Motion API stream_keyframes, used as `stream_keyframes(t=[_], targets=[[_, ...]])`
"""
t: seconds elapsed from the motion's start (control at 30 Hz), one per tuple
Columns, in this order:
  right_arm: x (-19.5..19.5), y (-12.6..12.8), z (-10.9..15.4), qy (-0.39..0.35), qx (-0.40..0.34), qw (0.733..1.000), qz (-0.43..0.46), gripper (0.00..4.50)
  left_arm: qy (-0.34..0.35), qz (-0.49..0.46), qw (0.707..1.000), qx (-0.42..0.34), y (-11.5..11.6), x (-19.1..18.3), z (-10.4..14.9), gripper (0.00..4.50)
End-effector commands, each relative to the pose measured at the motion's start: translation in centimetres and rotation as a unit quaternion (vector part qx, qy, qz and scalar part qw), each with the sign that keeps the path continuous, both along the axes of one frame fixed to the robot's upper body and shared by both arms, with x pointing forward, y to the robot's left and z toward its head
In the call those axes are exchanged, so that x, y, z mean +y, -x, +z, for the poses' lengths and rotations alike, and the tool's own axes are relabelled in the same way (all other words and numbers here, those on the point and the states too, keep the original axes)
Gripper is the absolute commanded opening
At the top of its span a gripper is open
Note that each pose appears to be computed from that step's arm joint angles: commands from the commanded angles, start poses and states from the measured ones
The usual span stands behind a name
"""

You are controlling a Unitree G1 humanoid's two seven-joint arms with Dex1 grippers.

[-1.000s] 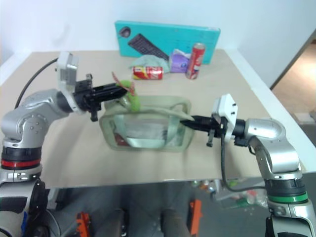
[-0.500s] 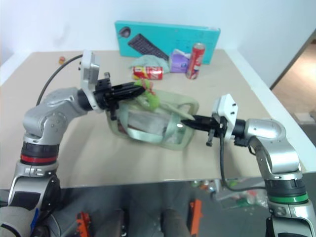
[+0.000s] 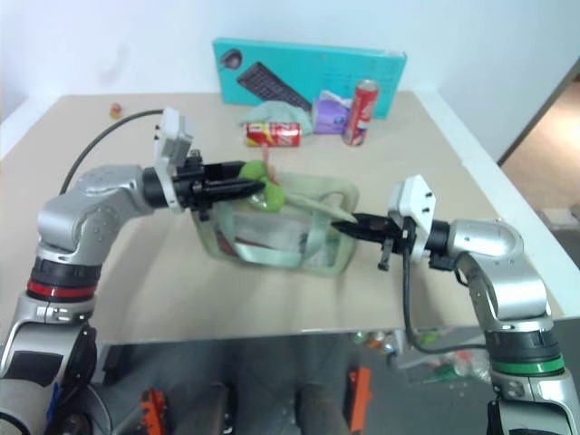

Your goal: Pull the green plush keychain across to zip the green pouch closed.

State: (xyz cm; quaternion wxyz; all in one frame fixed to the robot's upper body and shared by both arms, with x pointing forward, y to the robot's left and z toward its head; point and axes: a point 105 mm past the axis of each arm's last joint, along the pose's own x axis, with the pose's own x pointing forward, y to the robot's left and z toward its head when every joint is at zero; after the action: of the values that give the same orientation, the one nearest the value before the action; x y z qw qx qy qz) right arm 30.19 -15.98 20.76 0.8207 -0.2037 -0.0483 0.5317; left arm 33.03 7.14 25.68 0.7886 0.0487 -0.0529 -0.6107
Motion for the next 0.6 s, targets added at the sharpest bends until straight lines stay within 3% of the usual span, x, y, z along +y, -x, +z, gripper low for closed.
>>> stream_keyframes(t=[0.03,0.4,0.6], targets=[[0.1,0.2,0.8,0.001,-0.023,1.0,0.008,0.0,-0.035,0.003,0.998,-0.045,0.3,1.3,0.8,2.41],[0.0,0.3,0.4,0.004,-0.02,1.0,0.008,0.0,-0.066,0.035,0.995,-0.064,1.8,6.0,2.8,2.41],[0.2,0.2,0.4,0.006,-0.019,1.0,0.016,0.0,-0.057,0.09,0.993,-0.044,2.2,7.5,0.7,2.41]])
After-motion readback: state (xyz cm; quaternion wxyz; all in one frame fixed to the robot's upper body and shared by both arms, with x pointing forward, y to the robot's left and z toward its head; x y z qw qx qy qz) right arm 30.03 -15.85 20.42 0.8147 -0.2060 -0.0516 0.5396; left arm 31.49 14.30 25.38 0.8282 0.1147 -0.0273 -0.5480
